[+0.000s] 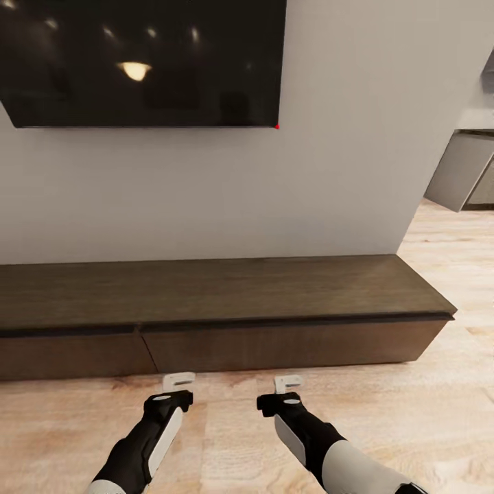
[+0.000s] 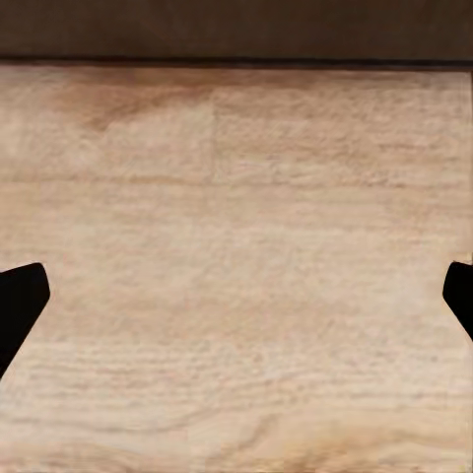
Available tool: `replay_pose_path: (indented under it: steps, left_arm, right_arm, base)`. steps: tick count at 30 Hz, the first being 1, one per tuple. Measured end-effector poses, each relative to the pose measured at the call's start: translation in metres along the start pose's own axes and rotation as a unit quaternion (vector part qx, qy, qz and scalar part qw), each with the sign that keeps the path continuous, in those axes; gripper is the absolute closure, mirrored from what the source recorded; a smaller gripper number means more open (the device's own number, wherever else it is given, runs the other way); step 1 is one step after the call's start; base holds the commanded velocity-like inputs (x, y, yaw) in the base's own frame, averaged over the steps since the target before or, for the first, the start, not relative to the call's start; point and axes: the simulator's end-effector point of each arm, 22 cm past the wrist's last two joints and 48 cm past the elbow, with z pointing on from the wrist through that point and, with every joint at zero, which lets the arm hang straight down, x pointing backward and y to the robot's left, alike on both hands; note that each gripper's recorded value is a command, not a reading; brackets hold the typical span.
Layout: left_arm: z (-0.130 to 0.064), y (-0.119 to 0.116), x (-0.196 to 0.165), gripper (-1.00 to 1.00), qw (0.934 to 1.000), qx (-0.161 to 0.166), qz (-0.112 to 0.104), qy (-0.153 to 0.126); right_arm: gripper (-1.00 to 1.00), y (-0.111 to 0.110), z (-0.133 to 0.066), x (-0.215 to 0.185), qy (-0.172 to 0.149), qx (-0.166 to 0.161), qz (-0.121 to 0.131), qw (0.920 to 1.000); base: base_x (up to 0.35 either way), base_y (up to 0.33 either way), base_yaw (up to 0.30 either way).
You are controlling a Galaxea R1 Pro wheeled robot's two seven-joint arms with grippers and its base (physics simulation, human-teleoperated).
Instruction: Place each of the two pumpkins and all three candles from the living room inside a cabinet in the living room (use any cabinet), then make sure every cabinet is closed, and position the cauldron so it is next to a table in the living room.
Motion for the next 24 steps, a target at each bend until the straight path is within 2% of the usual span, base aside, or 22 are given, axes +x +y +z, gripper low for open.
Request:
replay_pose_path:
  steps: [1,3,6,10,12,14,18,24]
  left_arm:
    - [-0.007,0.001,-0.002,-1.00,0.9997,0.004,0.007,0.024]
    - [-0.012,0.006,-0.005,-1.00,0.9991,0.005,0.006,0.042]
    - [-0.015,0.025,-0.008,-1.00,0.9978,-0.002,-0.021,0.063]
    - [-0.022,0.038,-0.013,-1.00,0.9963,-0.007,-0.040,0.075]
    - [-0.025,0.038,-0.013,-1.00,0.9958,-0.006,-0.040,0.083]
    - [-0.031,0.036,-0.006,-1.00,0.9937,-0.002,-0.032,0.107]
    - [-0.040,0.035,-0.003,-1.00,0.9911,0.001,-0.021,0.132]
    - [-0.053,0.036,-0.001,-1.00,0.9873,0.004,-0.010,0.158]
  right_arm:
    - [-1.00,0.005,-0.003,0.005,0.029,-0.007,0.005,0.9995]
    - [-1.00,0.008,-0.005,0.011,0.054,-0.012,0.013,0.9984]
    - [-1.00,0.006,-0.008,0.020,0.089,-0.014,0.033,0.9953]
    - [-1.00,0.004,-0.016,0.021,0.114,-0.014,0.044,0.9925]
    - [-1.00,0.003,-0.019,0.019,0.118,-0.014,0.046,0.9919]
    - [-1.00,0.003,-0.023,0.017,0.124,-0.015,0.054,0.9907]
    - [-1.00,0.001,-0.032,0.023,0.154,-0.019,0.073,0.9852]
    - [-1.00,-0.003,-0.043,0.023,0.176,-0.022,0.114,0.9775]
  base:
    - [-0.008,0.000,0.000]
    - [-0.005,0.000,0.000]
    - [-0.002,0.000,0.000]
    - [0.000,0.000,0.000]
    - [0.000,0.000,0.000]
    - [0.000,0.000,0.000]
    - [0.000,0.000,0.000]
    - [0.000,0.000,0.000]
